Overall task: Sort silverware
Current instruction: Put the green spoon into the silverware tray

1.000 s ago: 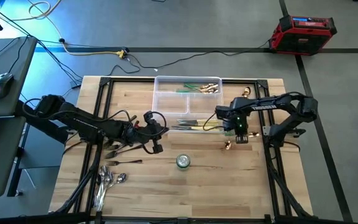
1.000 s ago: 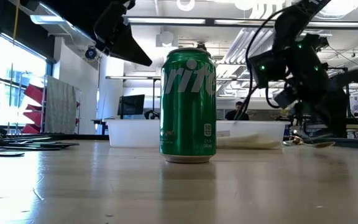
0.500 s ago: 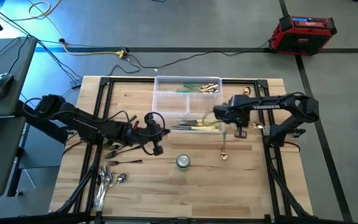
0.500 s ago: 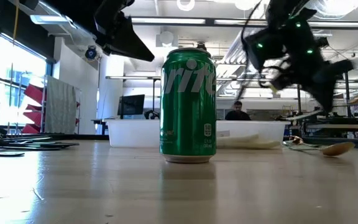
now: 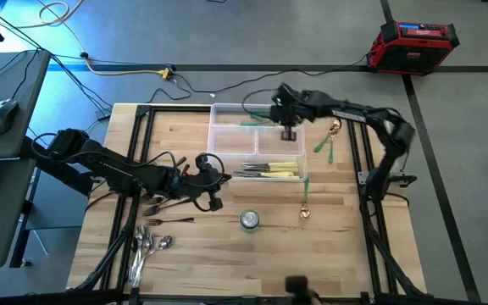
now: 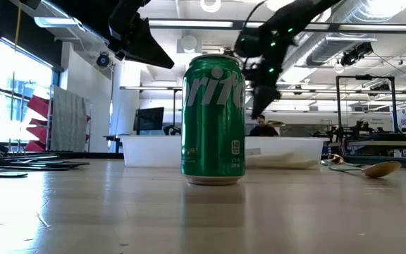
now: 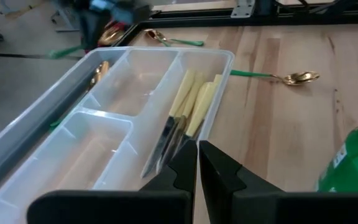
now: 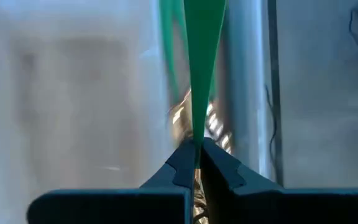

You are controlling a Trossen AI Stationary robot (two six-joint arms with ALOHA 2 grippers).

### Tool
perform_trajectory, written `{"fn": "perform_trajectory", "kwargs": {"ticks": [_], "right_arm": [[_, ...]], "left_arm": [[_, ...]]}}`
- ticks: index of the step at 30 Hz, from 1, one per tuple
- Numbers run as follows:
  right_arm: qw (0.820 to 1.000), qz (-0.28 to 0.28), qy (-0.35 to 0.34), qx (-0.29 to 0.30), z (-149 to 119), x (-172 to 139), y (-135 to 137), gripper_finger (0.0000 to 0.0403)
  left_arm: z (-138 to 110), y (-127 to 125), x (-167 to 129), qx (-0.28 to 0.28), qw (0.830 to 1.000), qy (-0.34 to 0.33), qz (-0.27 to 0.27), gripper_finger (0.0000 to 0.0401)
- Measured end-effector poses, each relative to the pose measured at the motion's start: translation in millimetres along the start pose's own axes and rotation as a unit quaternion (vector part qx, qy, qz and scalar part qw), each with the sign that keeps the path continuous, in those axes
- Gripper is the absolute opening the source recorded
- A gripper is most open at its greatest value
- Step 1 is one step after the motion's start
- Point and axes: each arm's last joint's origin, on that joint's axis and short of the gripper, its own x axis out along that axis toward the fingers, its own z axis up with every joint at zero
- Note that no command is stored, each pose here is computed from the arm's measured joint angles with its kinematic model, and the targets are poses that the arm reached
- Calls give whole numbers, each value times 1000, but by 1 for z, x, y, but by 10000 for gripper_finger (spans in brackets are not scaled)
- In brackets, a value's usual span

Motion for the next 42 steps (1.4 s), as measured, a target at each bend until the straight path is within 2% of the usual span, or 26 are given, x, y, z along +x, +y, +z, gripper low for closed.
{"fn": "perform_trajectory", "kwargs": {"ticks": [6, 11, 16, 22, 24, 30, 32, 38, 42], "right_arm": [[999, 37, 33, -19, 18, 56, -30, 0], [992, 81, 90, -19, 16, 81, -43, 0], [990, 92, 107, -3, 19, 84, -47, 17], [991, 58, 118, -25, 31, 70, -48, 96], [987, 73, 139, -29, 33, 58, -45, 117], [967, 216, 135, -23, 40, 3, -12, 128], [962, 242, 122, -24, 46, -16, 3, 125], [962, 255, 100, 18, 52, -66, 61, 117], [963, 247, 86, 59, 36, -83, 107, 117]], "left_arm": [[0, 1, 0, 8, 1000, 0, 6, 0], [-2, 1, 0, 7, 1000, 8, 7, 0], [-3, 1, 0, 7, 1000, 14, 9, 0], [-4, 2, 0, 8, 1000, 16, 13, 0], [-5, 2, 0, 10, 1000, 20, 13, 0], [-8, 2, 0, 8, 999, 32, 16, 0], [-8, 2, 0, 7, 999, 31, 16, 0], [-8, -1, -2, 10, 999, 30, 10, 0], [-8, -2, -3, 11, 999, 29, 7, 0]]}}
